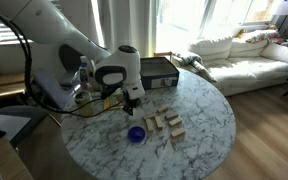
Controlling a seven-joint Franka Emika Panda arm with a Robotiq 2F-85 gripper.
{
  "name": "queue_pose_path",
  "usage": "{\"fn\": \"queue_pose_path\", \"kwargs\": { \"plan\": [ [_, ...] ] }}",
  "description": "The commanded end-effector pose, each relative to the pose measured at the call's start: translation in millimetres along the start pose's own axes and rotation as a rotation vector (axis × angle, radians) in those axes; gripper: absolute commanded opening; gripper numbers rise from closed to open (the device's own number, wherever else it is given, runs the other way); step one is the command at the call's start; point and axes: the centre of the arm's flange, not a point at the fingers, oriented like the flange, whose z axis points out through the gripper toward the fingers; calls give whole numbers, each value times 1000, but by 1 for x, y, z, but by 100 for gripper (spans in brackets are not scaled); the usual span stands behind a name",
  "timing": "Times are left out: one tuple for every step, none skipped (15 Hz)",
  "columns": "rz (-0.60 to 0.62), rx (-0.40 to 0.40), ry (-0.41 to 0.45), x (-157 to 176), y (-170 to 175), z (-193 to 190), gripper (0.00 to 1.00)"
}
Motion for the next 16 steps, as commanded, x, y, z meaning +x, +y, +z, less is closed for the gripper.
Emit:
{"fn": "queue_pose_path", "kwargs": {
  "plan": [
    [-18,-76,186,-34,1,-21,12],
    [-21,-102,231,-37,1,-17,12],
    [-17,-123,280,-43,-1,-16,12],
    [-16,-139,323,-49,-2,-15,12],
    [-16,-158,368,-51,-1,-10,12],
    [-15,-168,408,-56,-4,-12,12],
    [-14,-178,444,-61,-6,-11,12],
    [-19,-186,476,-65,-8,-10,12],
    [-32,-187,504,-70,-10,-8,12],
    [-36,-164,447,-55,-17,-10,12],
    [-38,-162,455,-59,-19,-9,37],
    [-40,-160,451,-61,-20,-8,37],
    [-39,-160,450,-60,-20,-8,37],
    [-36,-160,450,-58,-19,-9,37],
    [-33,-160,450,-56,-18,-9,37],
    [-32,-161,450,-55,-18,-9,37]
  ]
}}
